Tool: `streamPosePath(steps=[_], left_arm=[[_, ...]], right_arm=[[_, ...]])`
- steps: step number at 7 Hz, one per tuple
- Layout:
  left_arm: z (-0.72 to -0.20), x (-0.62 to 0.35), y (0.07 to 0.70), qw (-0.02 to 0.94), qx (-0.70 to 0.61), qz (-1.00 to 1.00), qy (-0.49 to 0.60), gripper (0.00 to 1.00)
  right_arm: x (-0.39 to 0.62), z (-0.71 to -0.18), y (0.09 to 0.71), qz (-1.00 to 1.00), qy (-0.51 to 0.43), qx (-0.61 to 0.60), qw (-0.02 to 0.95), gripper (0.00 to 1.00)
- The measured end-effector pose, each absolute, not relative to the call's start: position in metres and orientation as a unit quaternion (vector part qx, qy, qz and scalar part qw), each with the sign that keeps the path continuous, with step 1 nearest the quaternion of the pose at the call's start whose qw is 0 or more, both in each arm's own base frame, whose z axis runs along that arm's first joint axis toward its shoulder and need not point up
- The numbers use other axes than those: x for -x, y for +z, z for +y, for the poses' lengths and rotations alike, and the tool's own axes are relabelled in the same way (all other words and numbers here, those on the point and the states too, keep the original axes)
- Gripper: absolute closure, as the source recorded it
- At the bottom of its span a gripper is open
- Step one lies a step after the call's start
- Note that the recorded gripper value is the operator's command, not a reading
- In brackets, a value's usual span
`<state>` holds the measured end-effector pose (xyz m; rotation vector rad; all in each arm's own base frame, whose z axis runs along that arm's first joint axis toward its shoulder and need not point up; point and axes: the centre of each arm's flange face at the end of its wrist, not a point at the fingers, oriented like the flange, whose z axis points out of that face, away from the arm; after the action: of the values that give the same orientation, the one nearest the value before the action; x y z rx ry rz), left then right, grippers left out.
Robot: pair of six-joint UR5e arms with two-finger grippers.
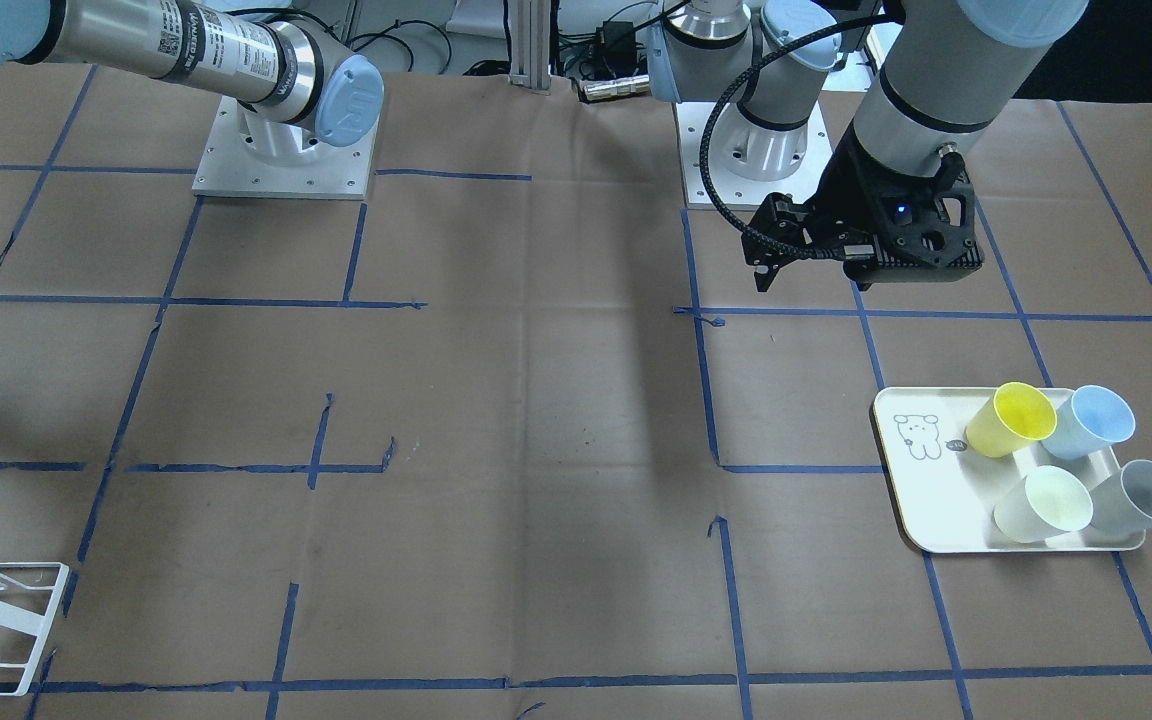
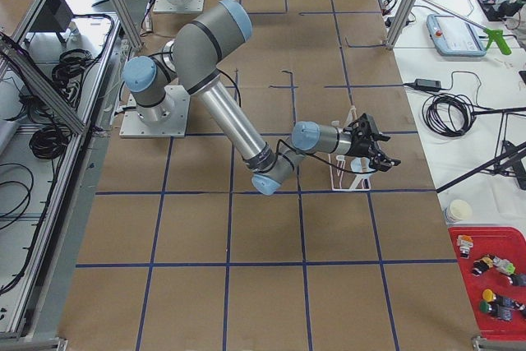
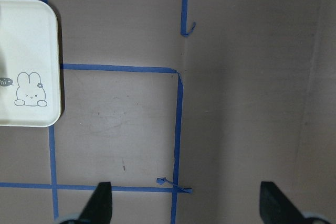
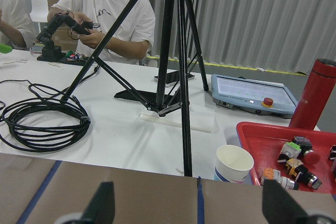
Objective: Transfer IKEA cup to right arm and place on rack
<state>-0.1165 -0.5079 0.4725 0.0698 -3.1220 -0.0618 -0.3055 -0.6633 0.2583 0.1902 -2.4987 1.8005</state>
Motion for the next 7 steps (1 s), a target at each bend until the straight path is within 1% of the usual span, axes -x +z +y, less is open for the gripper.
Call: streamPosePath(steps=[3,7], left_arm=[[-0.508,0.117,0.472,0.009,-0.022,-1.0,-0.02,0.0],[-0.509,0.117,0.472,0.009,-0.022,-1.0,-0.02,0.0]], right_arm=[[0.303,-0.664,0.281,-0.803,0.591,-0.066,0.035,0.0],[0.267,-0.663,0.351,-0.784,0.611,-0.094,0.051,0.0]])
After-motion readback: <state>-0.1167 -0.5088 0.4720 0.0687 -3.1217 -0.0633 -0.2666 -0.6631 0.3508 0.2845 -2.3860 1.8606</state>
